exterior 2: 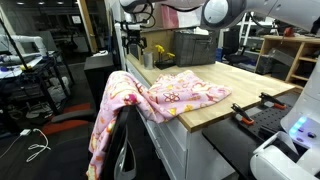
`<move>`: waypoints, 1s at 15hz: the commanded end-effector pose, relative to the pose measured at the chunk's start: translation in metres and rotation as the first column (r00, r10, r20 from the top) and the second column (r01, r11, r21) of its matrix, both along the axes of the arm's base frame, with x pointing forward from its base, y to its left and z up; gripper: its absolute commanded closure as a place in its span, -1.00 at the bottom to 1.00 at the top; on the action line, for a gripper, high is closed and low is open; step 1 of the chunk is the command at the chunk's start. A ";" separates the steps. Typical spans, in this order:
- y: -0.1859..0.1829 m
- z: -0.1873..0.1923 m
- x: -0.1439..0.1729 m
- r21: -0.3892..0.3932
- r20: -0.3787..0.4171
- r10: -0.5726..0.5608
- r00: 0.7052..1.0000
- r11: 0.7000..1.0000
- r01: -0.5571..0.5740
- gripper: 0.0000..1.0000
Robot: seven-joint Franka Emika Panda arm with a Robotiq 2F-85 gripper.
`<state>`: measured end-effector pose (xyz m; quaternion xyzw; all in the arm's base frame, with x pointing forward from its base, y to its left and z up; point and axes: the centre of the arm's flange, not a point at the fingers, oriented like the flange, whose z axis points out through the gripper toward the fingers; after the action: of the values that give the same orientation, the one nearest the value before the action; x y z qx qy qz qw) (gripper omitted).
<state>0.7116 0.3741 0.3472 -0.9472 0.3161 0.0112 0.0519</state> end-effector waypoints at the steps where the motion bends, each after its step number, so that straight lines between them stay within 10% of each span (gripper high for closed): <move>1: -0.015 -0.034 0.041 -0.042 -0.128 -0.148 0.981 0.989 0.144 -1.00; 15: -0.192 -0.234 0.051 -0.183 -0.476 -0.545 0.690 0.829 0.528 -1.00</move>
<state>0.7344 0.1936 0.1310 -0.8087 0.5465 0.2106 -0.0545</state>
